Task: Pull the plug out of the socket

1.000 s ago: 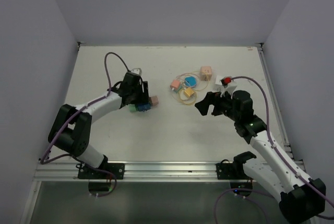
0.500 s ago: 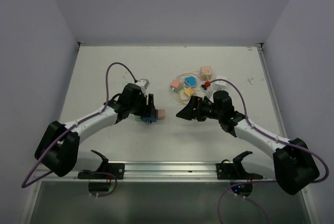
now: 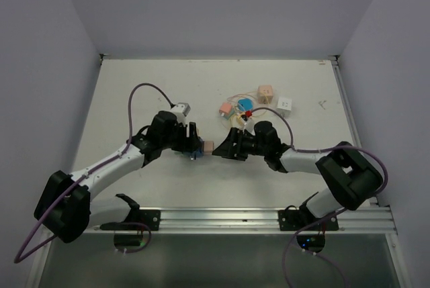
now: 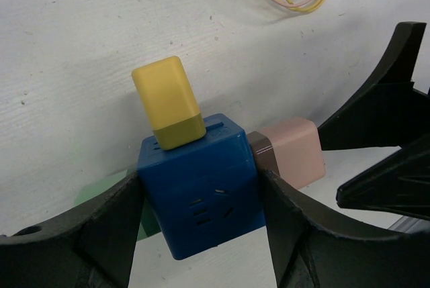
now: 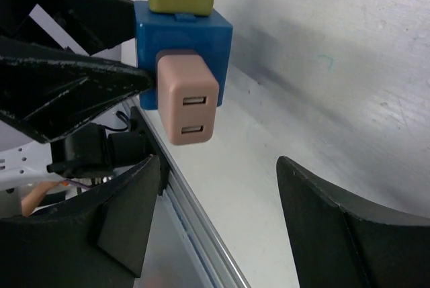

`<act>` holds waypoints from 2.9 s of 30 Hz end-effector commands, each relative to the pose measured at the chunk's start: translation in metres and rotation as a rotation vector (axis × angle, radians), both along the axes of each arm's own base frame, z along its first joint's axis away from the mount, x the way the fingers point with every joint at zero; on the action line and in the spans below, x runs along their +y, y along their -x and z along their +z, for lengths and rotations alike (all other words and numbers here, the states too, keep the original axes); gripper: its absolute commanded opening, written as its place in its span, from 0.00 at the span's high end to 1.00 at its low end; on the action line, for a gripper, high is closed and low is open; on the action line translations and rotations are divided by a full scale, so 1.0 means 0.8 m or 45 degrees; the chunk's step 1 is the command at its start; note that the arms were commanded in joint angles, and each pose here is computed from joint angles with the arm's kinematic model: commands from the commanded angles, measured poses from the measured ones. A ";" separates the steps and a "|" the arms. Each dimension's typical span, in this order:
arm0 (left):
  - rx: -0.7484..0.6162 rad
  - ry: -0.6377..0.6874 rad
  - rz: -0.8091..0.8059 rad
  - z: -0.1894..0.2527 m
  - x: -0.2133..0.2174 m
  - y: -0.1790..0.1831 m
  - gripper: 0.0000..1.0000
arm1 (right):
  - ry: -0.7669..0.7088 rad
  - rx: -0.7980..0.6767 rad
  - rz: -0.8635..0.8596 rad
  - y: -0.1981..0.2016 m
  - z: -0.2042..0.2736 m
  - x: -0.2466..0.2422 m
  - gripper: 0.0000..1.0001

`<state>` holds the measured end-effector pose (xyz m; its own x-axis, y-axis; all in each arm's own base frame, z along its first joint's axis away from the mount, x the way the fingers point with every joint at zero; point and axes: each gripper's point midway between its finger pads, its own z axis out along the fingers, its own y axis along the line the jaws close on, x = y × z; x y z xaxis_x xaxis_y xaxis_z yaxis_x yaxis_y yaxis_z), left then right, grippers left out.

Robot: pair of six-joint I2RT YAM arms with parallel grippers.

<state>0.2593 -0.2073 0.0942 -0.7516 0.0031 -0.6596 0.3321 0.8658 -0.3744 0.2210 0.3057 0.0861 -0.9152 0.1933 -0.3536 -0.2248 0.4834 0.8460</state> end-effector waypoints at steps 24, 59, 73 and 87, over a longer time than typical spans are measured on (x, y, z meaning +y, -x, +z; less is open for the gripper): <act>-0.114 0.128 0.027 0.039 -0.004 0.003 1.00 | -0.277 -0.139 0.152 -0.013 0.032 0.061 1.00; -0.016 -0.240 0.258 0.036 0.047 -0.021 1.00 | 0.104 -0.238 -0.320 -0.108 0.067 -0.125 1.00; 0.002 -0.267 0.051 0.022 0.041 0.002 1.00 | 0.102 -0.208 -0.678 -0.231 0.073 -0.170 1.00; 0.018 -0.244 -0.064 0.007 0.035 0.022 1.00 | 0.133 -0.094 -0.747 -0.283 0.008 -0.179 0.96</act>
